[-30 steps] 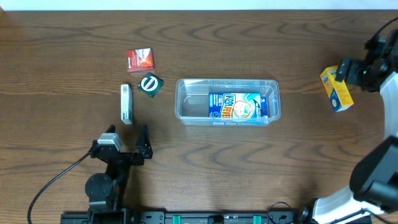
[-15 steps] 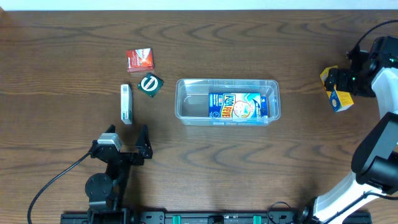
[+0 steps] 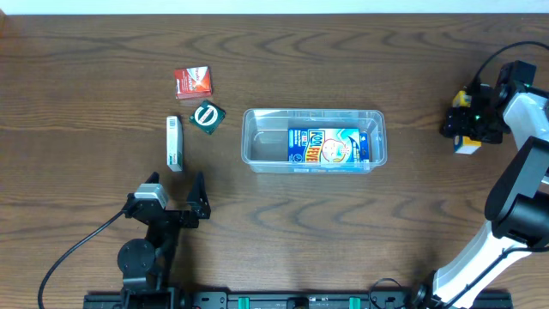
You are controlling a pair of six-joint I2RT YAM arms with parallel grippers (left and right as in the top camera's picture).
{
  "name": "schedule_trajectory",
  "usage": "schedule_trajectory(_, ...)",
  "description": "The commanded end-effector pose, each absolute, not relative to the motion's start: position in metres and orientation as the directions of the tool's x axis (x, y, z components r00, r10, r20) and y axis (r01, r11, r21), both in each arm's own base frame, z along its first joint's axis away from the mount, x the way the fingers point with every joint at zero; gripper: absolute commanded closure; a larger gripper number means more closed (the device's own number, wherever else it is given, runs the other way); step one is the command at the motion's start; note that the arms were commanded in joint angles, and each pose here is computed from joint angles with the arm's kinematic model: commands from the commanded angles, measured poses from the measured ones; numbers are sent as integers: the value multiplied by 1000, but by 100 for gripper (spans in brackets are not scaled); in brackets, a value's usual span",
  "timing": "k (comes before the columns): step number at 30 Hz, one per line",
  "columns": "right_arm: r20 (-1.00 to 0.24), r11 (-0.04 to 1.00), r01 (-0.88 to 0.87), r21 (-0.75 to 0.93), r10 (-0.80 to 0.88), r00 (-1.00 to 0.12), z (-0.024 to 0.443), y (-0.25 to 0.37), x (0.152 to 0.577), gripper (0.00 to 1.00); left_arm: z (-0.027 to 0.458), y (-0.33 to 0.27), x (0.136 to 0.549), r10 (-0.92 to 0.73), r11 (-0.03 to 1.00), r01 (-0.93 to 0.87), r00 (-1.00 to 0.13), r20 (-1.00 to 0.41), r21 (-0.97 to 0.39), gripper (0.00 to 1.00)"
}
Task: Pack container
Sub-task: 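Grasp the yellow WOODS box with the right gripper and lift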
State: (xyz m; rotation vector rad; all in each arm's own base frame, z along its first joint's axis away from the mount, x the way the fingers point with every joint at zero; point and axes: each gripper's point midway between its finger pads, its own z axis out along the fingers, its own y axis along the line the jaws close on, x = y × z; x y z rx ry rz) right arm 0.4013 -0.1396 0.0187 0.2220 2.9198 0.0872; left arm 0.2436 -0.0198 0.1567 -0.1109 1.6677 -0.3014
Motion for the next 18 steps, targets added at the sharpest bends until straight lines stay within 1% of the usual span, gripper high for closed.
schedule_trajectory(1,-211,985,149,83,164,-964,20,-143,404,25,140,-20,243,-241,961,95,-169,-956,-259,2)
schedule_trajectory(5,-200,980,188,59,196,-960,19,-148,401,38,140,-20,243,-241,961,94,-169,-956,-259,2)
schedule_trajectory(9,-195,967,253,13,251,-948,19,-158,399,45,140,-20,243,-241,961,94,-169,-956,-259,2)
schedule_trajectory(14,-201,937,348,-38,334,-921,19,-170,397,44,140,-20,243,-241,961,94,-169,-956,-259,2)
schedule_trajectory(18,-212,935,353,-33,338,-917,20,-170,400,44,140,-20,243,-241,961,94,-169,-956,-259,2)
